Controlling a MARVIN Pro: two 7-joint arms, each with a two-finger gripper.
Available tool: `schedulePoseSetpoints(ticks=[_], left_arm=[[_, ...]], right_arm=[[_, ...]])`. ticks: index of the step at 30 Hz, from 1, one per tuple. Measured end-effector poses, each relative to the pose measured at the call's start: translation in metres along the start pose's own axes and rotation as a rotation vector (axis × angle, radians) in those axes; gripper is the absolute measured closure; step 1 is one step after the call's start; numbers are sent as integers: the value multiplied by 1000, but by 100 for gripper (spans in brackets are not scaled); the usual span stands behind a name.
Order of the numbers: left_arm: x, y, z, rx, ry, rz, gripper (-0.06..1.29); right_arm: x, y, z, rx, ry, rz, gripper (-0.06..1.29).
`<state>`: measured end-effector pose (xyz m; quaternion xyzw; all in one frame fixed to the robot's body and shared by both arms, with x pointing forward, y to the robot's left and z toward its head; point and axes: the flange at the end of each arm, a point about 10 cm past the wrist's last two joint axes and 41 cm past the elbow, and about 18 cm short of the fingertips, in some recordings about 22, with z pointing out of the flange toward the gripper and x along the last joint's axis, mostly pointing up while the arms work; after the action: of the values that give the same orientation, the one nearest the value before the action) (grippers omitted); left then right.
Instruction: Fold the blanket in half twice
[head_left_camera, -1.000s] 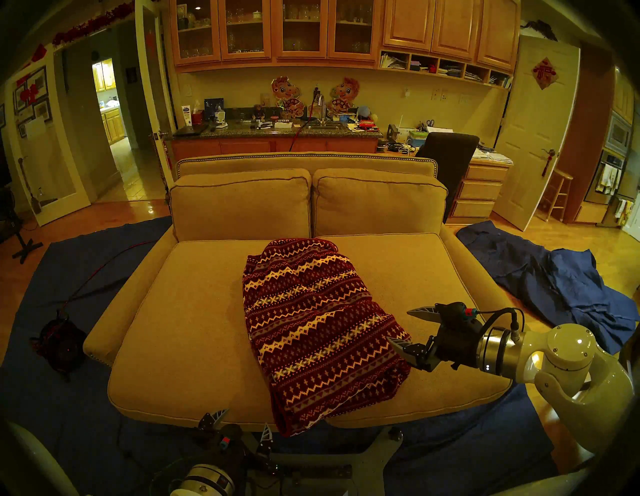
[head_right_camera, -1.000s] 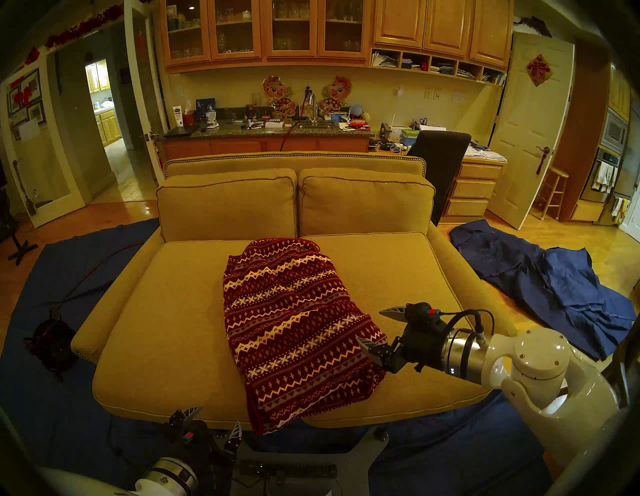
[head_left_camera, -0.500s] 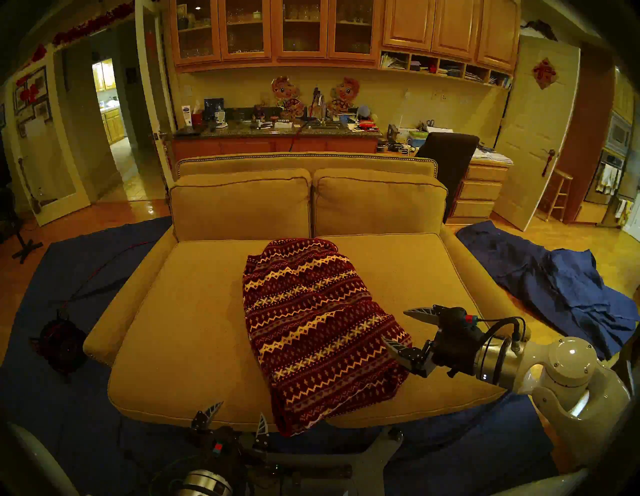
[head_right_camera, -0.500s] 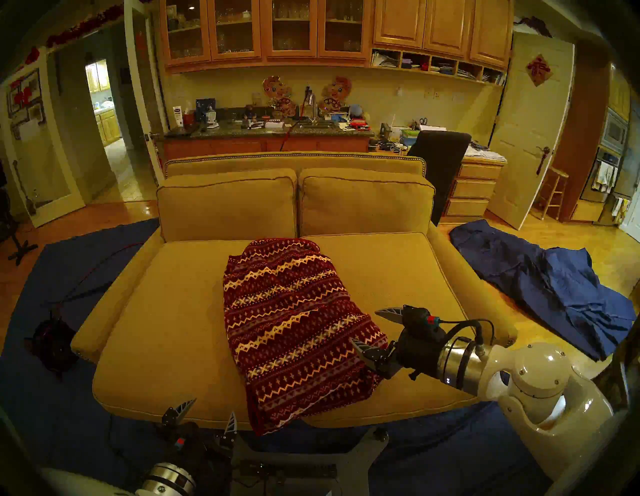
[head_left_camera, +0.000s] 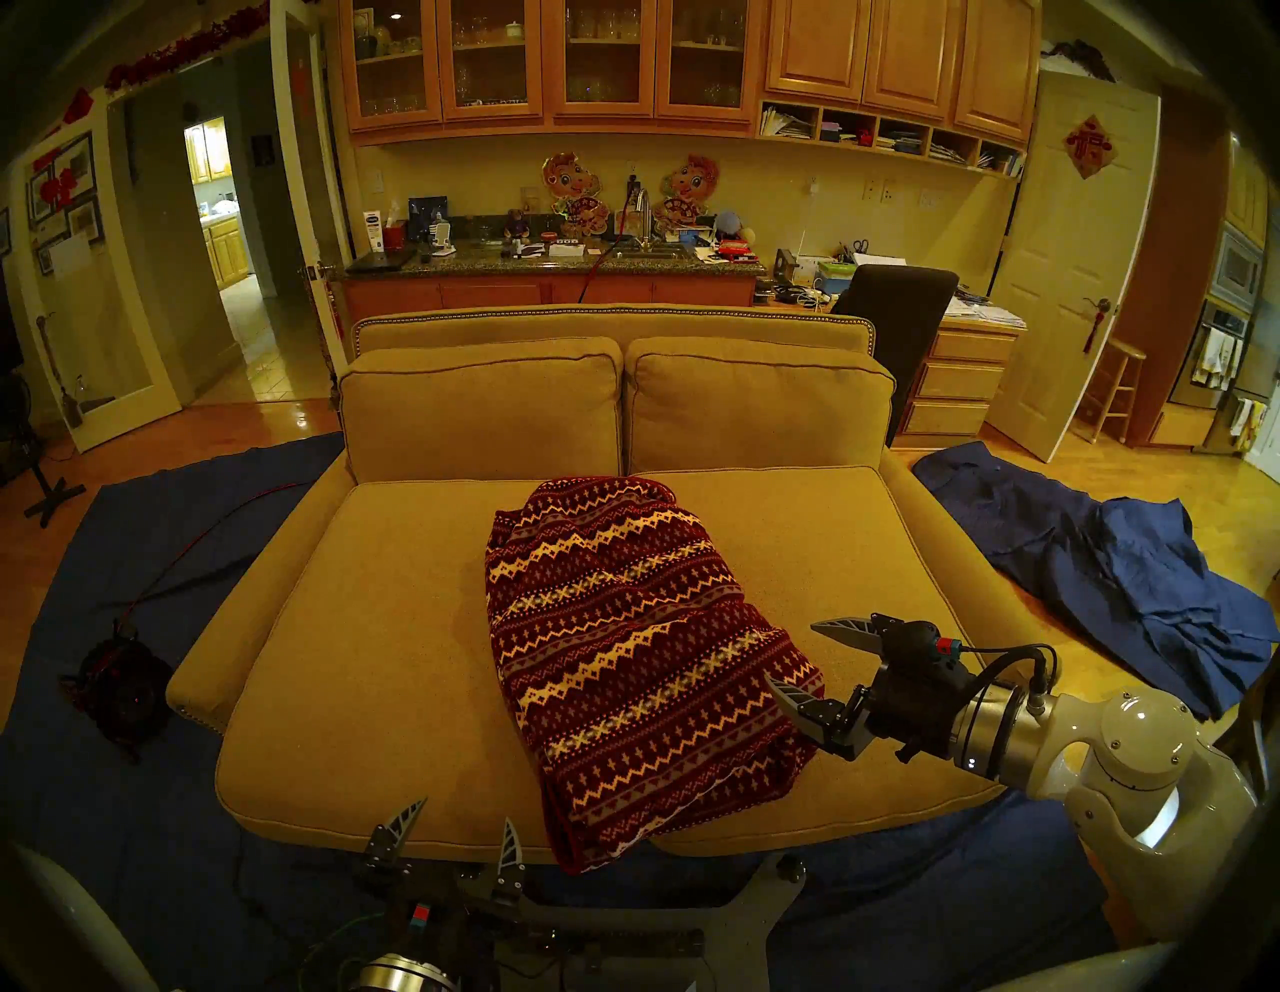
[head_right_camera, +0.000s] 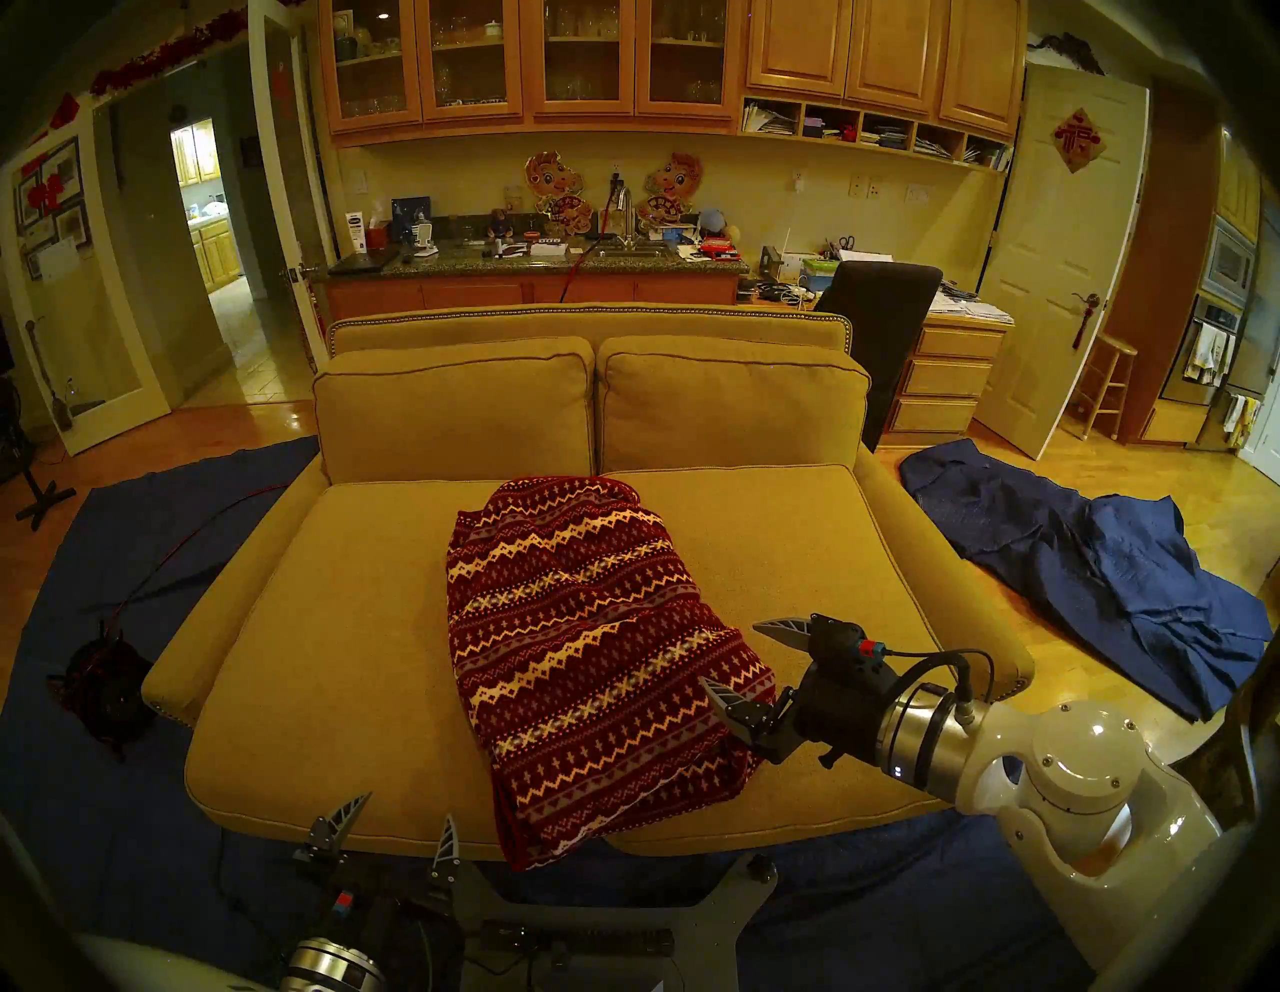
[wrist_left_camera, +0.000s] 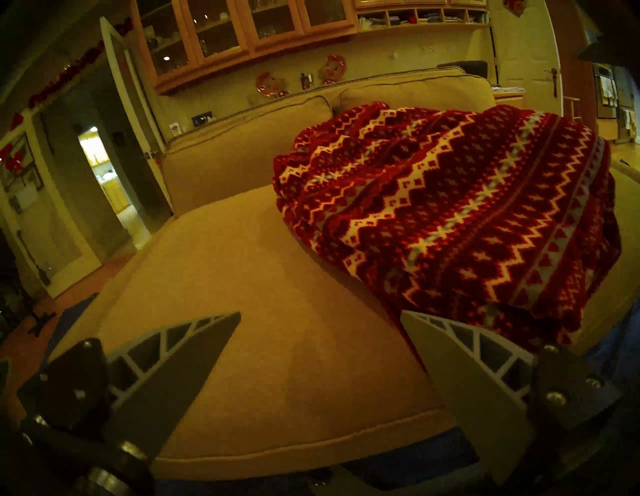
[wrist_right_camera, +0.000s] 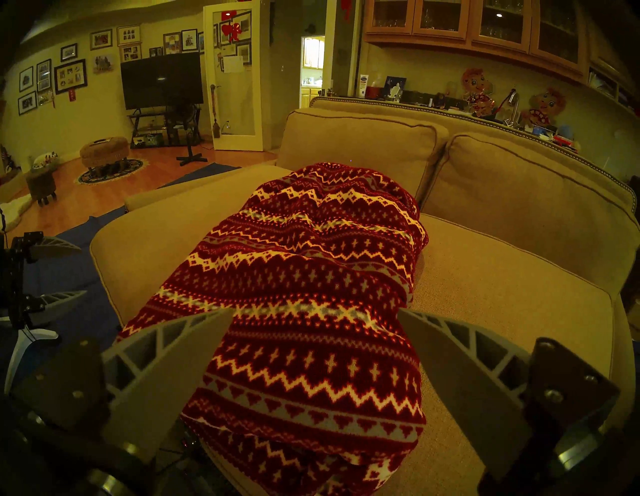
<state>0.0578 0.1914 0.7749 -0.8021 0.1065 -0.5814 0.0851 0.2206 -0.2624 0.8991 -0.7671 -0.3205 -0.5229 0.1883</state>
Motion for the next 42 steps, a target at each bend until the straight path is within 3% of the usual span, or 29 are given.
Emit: schedulePoseSetpoints(ticks=[16, 42], left_arm=[[4, -8, 5, 73, 19, 13, -2], [5, -8, 6, 81, 12, 31, -2]], right_arm=[[2, -1, -3, 5, 21, 23, -1], [5, 1, -4, -1, 49, 43, -1]])
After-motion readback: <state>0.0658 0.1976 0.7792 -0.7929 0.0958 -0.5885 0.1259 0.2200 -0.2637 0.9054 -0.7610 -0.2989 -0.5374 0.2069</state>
